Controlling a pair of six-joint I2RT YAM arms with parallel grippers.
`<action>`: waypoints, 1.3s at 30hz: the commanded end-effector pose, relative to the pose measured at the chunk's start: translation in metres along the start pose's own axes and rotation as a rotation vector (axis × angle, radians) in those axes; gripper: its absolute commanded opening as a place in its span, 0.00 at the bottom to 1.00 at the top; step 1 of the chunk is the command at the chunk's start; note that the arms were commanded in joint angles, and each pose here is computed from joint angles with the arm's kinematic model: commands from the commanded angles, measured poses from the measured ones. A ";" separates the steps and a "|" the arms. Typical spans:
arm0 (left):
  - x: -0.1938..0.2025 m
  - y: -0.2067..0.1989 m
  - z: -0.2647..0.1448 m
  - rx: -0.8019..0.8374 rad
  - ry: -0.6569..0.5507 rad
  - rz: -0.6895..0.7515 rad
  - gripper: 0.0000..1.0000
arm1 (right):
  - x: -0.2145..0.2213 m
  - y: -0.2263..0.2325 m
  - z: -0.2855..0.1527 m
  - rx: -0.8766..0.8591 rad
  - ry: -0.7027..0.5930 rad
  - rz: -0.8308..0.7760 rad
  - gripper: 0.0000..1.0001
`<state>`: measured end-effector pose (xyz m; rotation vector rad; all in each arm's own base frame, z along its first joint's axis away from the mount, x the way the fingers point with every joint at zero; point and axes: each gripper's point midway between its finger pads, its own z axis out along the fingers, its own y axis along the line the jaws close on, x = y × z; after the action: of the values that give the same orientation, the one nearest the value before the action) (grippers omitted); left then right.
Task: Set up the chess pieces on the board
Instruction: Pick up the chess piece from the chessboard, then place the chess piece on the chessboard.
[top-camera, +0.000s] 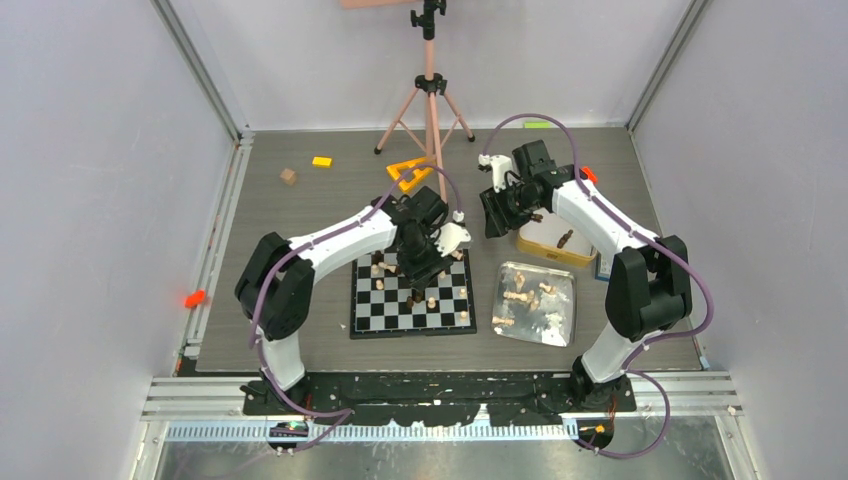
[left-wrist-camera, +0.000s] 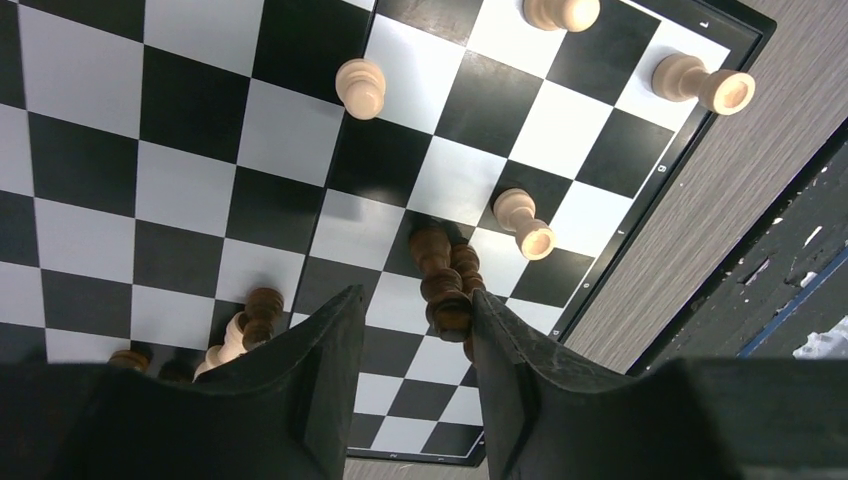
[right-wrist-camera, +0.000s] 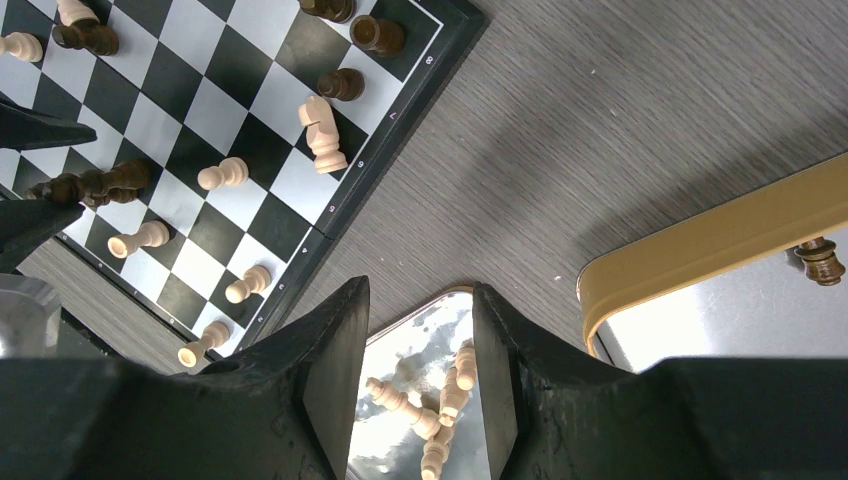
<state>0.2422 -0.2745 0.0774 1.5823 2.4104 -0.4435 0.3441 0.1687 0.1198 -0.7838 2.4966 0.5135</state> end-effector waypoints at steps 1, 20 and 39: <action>-0.006 -0.006 -0.001 0.032 0.001 -0.007 0.44 | -0.012 0.002 -0.010 0.007 -0.061 -0.018 0.48; -0.028 0.022 -0.012 -0.081 -0.054 -0.036 0.16 | -0.007 -0.004 -0.007 0.014 -0.054 -0.010 0.48; -0.048 0.107 -0.019 -0.141 -0.052 -0.267 0.13 | -0.006 -0.019 -0.021 0.051 -0.091 0.021 0.47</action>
<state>0.3501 -0.2749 0.0900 1.2411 2.5129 -0.3640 0.3465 0.1484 0.1150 -0.7162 2.5084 0.4935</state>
